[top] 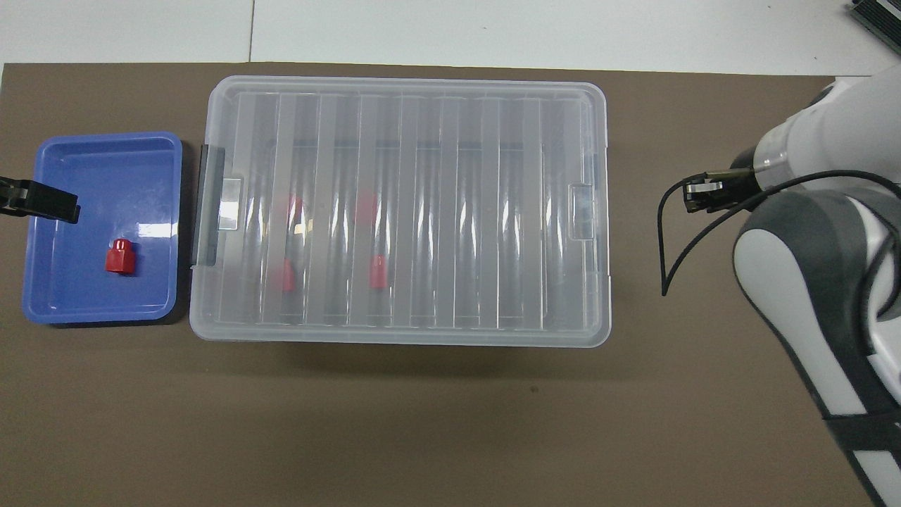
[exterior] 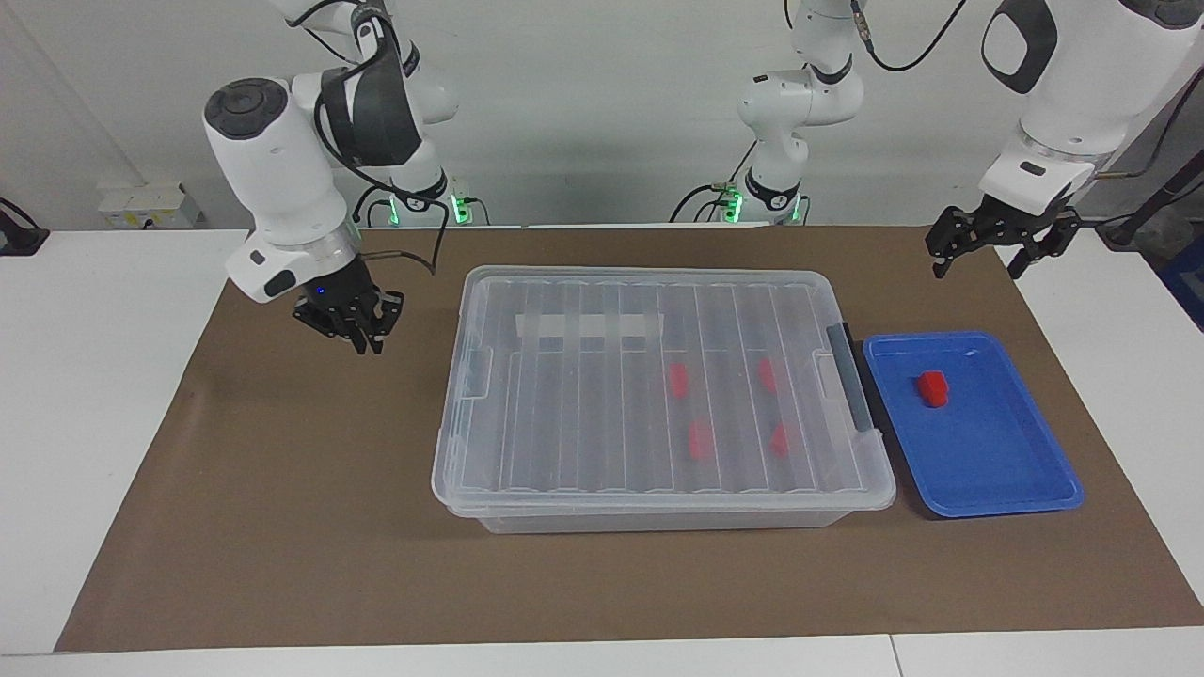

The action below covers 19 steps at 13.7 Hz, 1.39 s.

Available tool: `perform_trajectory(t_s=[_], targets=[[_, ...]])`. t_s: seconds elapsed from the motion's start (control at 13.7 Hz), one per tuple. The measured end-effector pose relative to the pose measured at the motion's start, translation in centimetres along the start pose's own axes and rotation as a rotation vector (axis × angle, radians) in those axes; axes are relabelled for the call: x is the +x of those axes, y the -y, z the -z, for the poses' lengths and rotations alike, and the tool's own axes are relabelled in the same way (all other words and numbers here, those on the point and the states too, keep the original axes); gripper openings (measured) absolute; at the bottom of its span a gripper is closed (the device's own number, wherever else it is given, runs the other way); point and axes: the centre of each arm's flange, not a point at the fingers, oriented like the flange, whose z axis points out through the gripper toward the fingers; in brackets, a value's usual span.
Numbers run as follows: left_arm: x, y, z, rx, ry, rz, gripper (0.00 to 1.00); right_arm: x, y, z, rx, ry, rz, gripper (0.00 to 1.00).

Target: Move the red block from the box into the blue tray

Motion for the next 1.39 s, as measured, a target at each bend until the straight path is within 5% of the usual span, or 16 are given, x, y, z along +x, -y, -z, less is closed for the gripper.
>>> perform_trajectory(t_s=[0.44,0.88,1.39], targets=[[0.0,0.0,0.0,-0.001,0.005,0.0,1.0,-2.6,-4.5,6.1,-0.009,0.003,-0.081,1.0],[-0.1,0.0,0.0,-0.001,0.005,0.0,1.0,-3.6,-5.7,10.4,-0.018,0.019,-0.102,1.0],[-0.1,0.0,0.0,-0.001,0.005,0.0,1.0,-4.2,-3.8,10.3,-0.032,0.057,-0.066,1.0]])
